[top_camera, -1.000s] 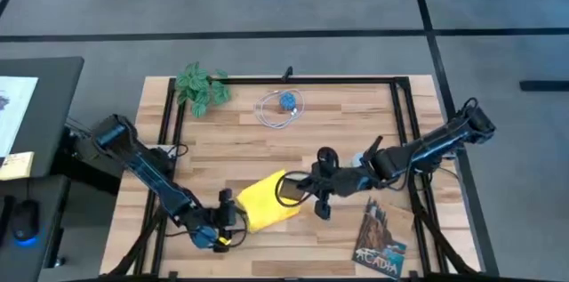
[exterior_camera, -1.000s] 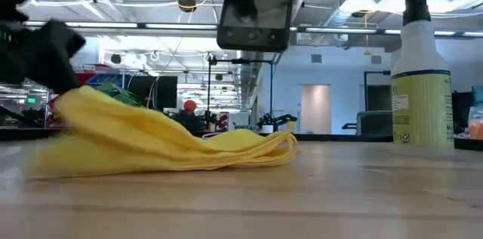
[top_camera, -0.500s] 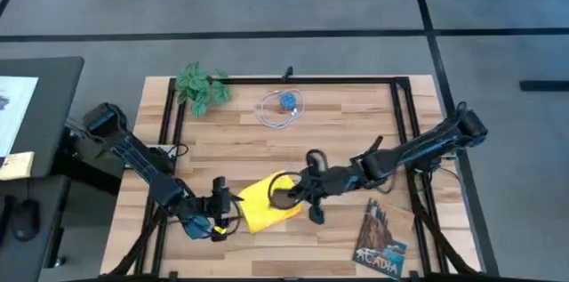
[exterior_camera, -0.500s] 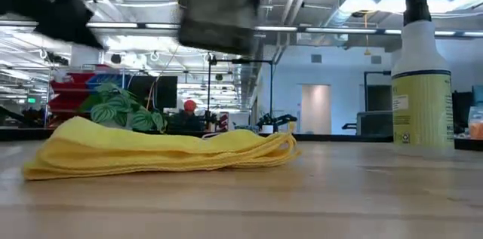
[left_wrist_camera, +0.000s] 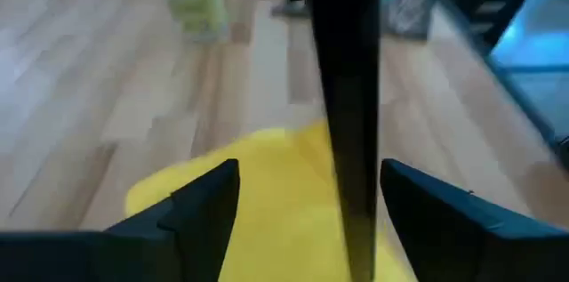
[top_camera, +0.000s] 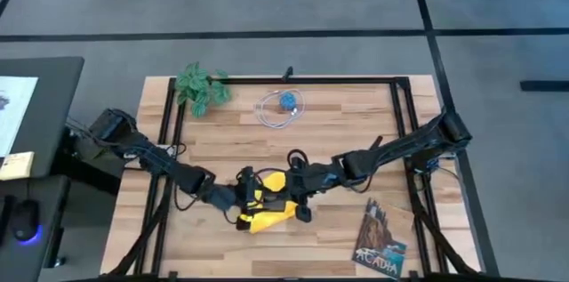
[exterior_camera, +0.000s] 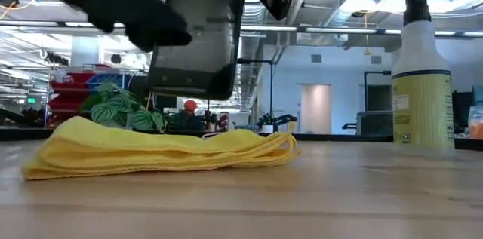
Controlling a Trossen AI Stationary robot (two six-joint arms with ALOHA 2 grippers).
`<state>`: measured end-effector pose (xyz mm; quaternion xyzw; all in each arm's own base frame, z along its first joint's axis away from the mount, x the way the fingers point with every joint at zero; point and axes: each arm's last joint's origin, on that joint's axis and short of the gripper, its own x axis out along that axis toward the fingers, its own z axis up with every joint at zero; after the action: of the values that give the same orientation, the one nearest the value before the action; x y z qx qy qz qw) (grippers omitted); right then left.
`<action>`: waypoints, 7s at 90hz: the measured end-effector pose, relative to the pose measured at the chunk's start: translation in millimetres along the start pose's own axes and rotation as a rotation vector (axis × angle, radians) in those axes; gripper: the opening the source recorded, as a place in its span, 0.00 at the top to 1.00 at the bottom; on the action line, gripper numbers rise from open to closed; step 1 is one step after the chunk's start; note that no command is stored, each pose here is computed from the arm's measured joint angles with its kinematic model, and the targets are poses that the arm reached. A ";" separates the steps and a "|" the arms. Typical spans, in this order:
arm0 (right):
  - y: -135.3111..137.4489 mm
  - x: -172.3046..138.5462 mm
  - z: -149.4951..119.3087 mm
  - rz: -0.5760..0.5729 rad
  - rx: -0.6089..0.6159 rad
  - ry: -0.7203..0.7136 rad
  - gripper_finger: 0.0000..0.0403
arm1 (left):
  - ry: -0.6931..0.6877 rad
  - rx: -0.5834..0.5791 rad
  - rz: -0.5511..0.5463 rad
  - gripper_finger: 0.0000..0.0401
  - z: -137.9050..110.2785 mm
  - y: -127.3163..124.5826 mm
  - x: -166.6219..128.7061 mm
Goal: Apply microfiber cloth
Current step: Wipe the front of the cellphone using a microfiber cloth
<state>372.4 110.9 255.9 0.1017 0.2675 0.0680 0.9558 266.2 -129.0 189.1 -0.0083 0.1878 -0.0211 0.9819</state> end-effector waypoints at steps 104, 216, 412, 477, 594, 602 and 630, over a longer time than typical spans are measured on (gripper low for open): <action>-24.6 43.7 -59.6 0.039 -0.105 -0.105 0.36 | -0.103 -0.495 0.109 0.99 -42.8 27.5 -74.6; 35.0 81.5 -95.0 -0.237 -0.074 0.381 1.00 | -0.111 -0.566 0.179 0.96 -77.3 38.0 -74.7; 22.1 50.4 -11.9 -0.632 -0.560 -0.045 1.00 | -0.173 -0.547 -0.025 0.96 -37.1 15.4 1.6; 58.7 -12.8 -20.8 -0.851 -0.561 0.026 1.00 | -0.190 -0.535 0.009 0.96 -37.0 20.2 2.4; 55.2 8.3 -39.1 -0.970 -0.547 0.017 1.00 | -0.210 -0.459 0.034 0.96 -22.4 15.8 8.2; 61.9 -2.2 -38.5 -1.031 -0.537 -0.032 1.00 | -0.204 -0.462 0.046 0.96 -23.3 17.0 8.7; 91.6 -16.9 -44.9 -0.773 -0.380 -0.064 1.00 | -0.252 -0.493 0.185 0.96 -21.7 28.2 10.6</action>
<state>327.6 203.7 247.9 -0.1816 0.2391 -0.2501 0.9205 269.2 -101.5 164.4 -0.2322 0.0636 0.1160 0.9636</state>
